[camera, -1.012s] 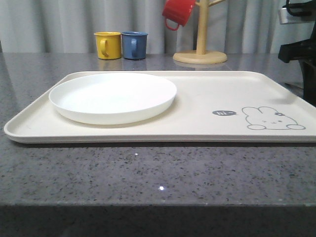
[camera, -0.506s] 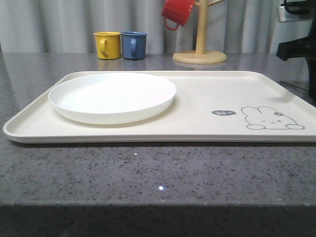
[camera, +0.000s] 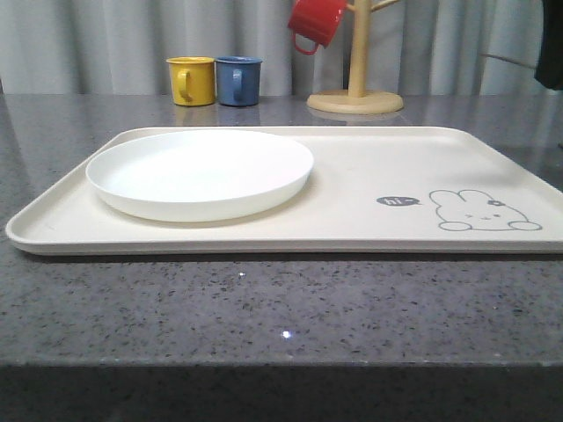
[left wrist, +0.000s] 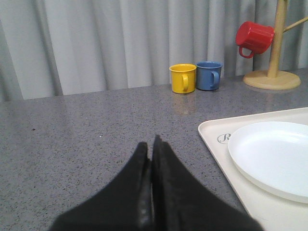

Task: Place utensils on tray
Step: 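Grasp the silver fork with the right gripper and lift, then lower the fork onto the tray beside the plate and release, then grasp the silver chopsticks with the right gripper and lift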

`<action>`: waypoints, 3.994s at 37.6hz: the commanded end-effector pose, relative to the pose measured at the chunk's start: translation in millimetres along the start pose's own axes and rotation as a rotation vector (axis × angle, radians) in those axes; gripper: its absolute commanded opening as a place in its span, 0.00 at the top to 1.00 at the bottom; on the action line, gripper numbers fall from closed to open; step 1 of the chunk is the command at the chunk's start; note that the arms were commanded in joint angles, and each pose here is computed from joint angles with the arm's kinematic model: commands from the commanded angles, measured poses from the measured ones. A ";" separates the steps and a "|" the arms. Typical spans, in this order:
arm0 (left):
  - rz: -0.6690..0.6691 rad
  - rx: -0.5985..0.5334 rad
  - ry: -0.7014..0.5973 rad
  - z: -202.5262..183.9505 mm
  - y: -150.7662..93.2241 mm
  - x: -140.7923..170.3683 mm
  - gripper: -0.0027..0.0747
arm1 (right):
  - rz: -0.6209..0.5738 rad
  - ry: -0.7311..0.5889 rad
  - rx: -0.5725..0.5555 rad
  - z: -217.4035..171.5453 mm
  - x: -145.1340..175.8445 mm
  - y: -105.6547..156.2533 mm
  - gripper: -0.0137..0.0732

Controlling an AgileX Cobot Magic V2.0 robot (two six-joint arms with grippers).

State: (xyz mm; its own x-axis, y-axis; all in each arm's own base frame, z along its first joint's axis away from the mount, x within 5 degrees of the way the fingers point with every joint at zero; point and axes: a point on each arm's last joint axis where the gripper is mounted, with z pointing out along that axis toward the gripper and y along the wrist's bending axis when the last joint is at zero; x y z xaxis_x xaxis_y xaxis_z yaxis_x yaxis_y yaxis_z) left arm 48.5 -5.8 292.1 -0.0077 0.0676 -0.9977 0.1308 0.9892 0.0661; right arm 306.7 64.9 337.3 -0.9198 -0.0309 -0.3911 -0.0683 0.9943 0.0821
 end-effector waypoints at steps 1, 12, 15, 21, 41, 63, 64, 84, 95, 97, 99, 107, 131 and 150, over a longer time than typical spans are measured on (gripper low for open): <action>-0.017 0.000 -0.099 -1.5 0.5 -15.4 0.99 | 0.002 -0.078 -0.065 -29.5 1.5 27.7 0.97; -0.017 0.000 -0.100 -1.5 0.5 -15.5 0.99 | -0.056 -0.046 -0.177 -15.0 7.4 110.9 0.97; -0.017 0.000 -0.100 -1.5 0.5 -15.5 0.99 | -0.034 -0.024 -0.170 -3.1 2.5 117.5 0.97; -0.017 0.000 -0.100 -1.5 0.5 -15.5 0.99 | 0.019 0.002 -0.115 22.3 -6.1 121.1 0.97; -0.017 0.000 -0.100 -1.5 0.5 -15.5 0.99 | 0.134 0.047 -0.060 67.9 -12.7 124.8 0.94; -0.017 0.000 -0.100 -1.5 0.5 -15.5 0.99 | -0.008 0.092 -0.006 14.3 -32.8 110.4 0.46; -0.017 0.000 -0.100 -1.5 0.5 -15.5 0.99 | -0.015 0.076 -0.011 8.9 -34.5 108.0 0.46; -0.017 0.000 -0.100 -1.5 0.5 -15.5 0.99 | 0.080 0.049 0.129 -33.2 -14.0 -37.6 0.46; -0.017 0.000 -0.100 -1.5 0.5 -15.5 0.99 | 0.142 0.151 0.185 12.7 5.6 -98.2 0.46; -0.017 0.000 -0.100 -1.5 0.5 -15.5 0.99 | 0.141 0.164 0.178 21.9 4.1 -99.1 0.46; -0.017 0.000 -0.100 -1.5 0.5 -15.5 0.99 | 0.139 0.184 0.168 31.4 2.6 -99.7 0.46; -0.017 0.000 -0.100 -1.5 0.5 -15.5 0.99 | 0.141 0.240 0.156 57.8 -0.3 -102.9 0.46; -0.017 0.000 -0.100 -1.5 0.5 -15.5 0.99 | 0.196 0.229 0.129 26.0 7.0 -92.1 0.91; -0.017 0.000 -0.100 -1.5 0.5 -15.5 0.99 | 0.079 0.165 -0.013 1.6 18.7 21.6 0.91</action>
State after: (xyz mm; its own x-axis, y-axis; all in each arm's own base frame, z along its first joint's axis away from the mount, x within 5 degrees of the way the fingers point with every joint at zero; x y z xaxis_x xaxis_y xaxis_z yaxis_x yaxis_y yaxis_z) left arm 48.5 -5.8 292.3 -0.0054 0.0673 -0.9977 0.1308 0.9892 0.0661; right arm 300.2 68.4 318.9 -0.9703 0.0447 -0.2376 0.0204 0.9944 0.1039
